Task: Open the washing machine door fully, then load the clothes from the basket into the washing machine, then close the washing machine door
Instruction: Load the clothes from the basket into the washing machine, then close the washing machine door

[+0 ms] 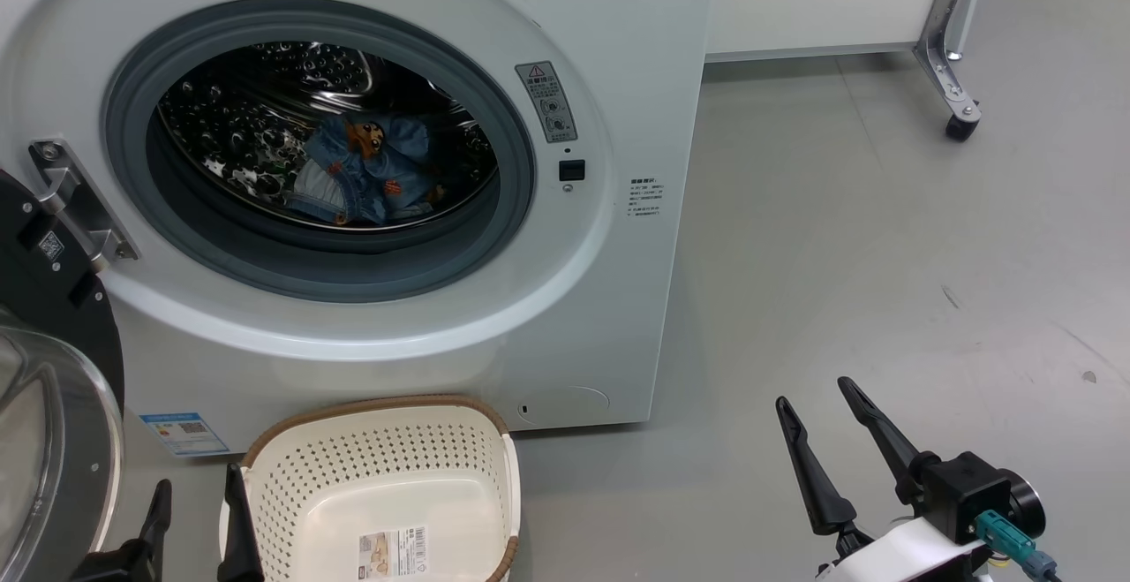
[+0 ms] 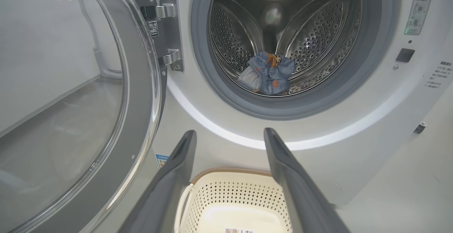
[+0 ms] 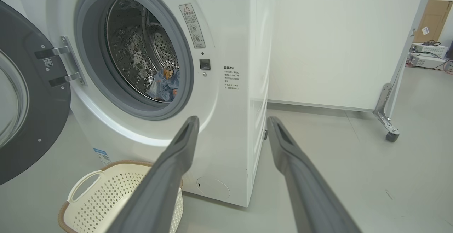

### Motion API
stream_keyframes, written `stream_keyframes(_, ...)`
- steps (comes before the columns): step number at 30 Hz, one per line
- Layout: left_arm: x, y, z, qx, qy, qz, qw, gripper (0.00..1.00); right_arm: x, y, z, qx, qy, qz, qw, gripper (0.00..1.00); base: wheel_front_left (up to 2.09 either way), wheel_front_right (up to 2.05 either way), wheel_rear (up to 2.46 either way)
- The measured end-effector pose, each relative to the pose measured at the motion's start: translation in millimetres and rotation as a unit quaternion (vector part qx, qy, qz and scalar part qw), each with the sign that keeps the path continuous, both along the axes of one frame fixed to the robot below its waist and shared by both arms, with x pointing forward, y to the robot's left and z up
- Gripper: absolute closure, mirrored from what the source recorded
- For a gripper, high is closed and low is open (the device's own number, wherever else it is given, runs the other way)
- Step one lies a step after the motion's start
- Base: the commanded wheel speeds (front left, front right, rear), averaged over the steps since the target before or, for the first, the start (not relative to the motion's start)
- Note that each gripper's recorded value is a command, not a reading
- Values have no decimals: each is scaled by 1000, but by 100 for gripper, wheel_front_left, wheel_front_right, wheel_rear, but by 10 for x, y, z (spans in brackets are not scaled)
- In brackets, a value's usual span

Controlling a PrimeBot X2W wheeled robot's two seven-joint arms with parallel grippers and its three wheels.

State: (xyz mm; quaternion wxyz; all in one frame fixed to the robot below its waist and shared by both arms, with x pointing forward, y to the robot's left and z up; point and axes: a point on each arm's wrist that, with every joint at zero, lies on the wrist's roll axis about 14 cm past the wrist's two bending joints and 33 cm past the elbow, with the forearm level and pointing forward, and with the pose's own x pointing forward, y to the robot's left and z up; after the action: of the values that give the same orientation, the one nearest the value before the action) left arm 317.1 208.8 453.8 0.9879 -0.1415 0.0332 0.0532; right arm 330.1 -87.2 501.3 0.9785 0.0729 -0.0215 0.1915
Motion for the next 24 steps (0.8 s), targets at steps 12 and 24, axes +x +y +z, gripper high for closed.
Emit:
stream_keyframes(12,-51,-77,44,-6,-4,-2,1000,0,-1,-6,-16,1,3,-1,1000,0,-1,1,0)
stream_keyframes(24,-65,-125,59,-2,-2,-1,1000,0,-7,-37,-33,1,6,-7,1000,0,-33,33,0)
